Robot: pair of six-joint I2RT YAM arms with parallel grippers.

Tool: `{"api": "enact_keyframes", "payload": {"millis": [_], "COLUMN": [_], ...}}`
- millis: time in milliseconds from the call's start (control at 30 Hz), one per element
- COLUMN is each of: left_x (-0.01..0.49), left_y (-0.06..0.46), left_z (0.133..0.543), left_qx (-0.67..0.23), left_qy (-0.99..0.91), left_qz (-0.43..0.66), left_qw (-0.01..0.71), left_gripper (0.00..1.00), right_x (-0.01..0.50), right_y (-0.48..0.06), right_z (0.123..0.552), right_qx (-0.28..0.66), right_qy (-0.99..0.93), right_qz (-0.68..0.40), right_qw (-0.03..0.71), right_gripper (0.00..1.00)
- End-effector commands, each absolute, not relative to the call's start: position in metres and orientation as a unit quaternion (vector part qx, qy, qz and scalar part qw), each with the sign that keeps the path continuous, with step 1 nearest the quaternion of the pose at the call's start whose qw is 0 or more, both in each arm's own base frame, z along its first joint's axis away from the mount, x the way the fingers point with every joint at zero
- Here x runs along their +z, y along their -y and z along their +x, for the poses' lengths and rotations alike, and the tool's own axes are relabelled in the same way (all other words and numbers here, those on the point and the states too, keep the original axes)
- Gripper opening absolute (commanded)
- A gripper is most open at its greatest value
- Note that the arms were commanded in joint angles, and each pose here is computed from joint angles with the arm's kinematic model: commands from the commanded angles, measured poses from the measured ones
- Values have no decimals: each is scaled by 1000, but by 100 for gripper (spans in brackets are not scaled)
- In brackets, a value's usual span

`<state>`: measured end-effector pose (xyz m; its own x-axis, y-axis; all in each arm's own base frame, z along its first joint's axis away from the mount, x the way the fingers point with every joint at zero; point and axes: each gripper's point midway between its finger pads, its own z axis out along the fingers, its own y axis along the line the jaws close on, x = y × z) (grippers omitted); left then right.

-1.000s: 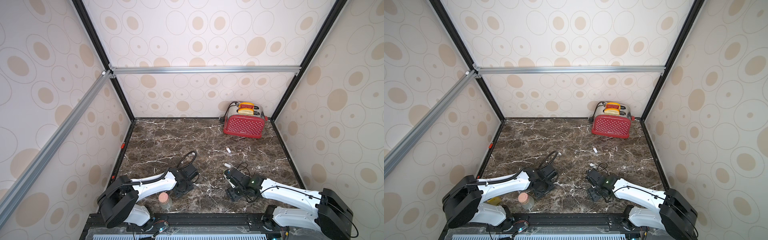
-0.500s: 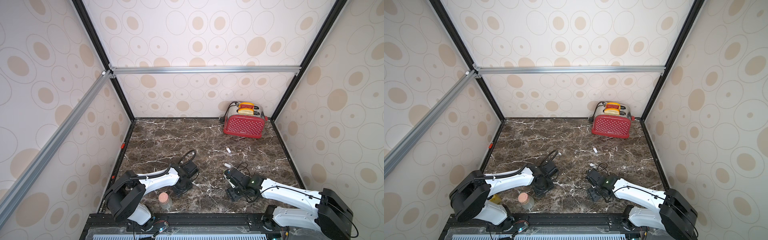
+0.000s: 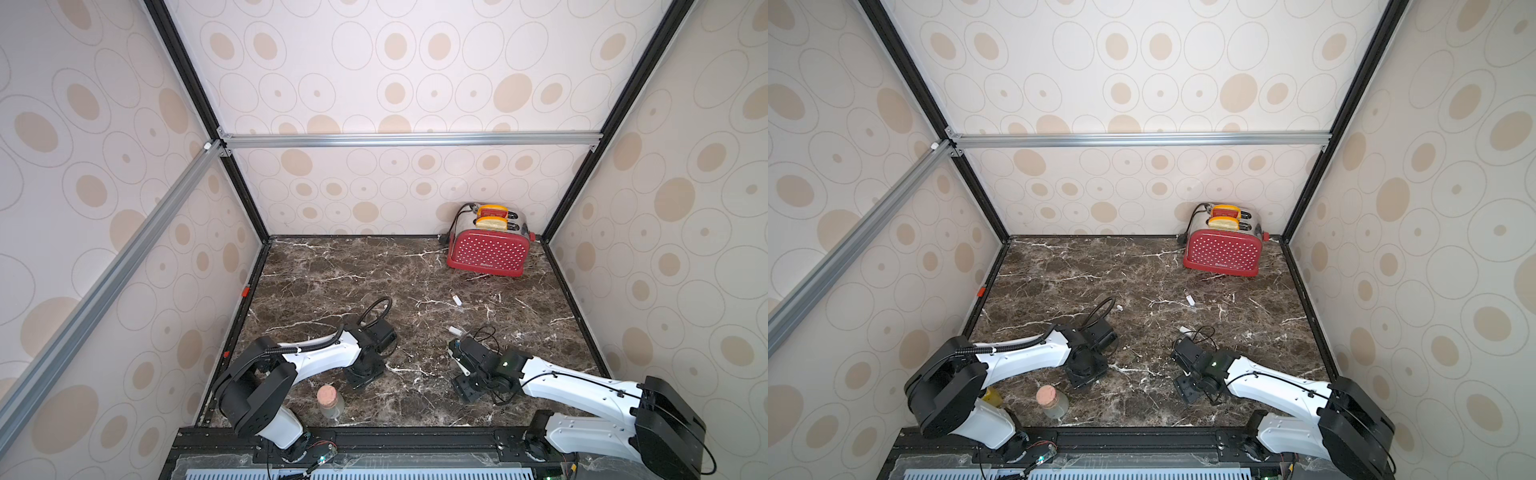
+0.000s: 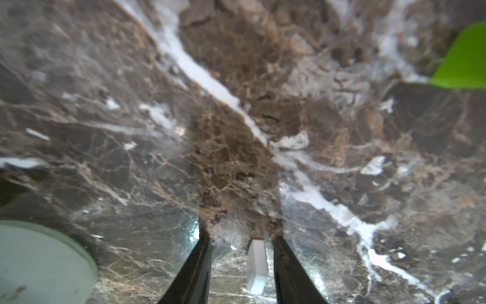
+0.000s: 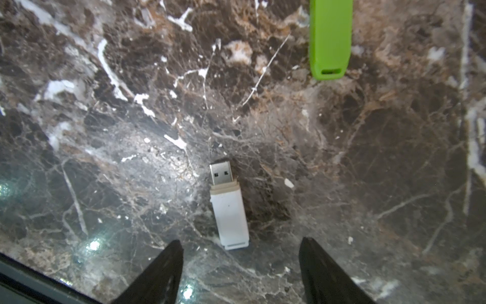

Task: Close the usb drive cover
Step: Pick up the cover from the center of the board.

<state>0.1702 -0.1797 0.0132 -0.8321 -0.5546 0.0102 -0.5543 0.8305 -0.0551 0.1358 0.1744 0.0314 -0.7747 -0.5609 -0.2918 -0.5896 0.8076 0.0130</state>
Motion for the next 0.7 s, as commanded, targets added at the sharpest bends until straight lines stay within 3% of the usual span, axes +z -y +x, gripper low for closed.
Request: {"api": "enact_keyframes", "payload": {"millis": [0,667], "left_x": [11,-1], "left_y": [185,185], "left_z": [172,165], "left_qx": [-30,-20], "left_qy": [-959,-962], "left_qz": [-283,-273], "left_qw": [0,-7], "left_gripper": [39,21], "right_x": [35,31], "right_y": [-176,-179], "right_z": [138,141], "right_qx": [45,26], "right_qy": [-940,-939], "right_qz": [-308,-320], "right_qw": [141,126], "right_gripper": [74,74]}}
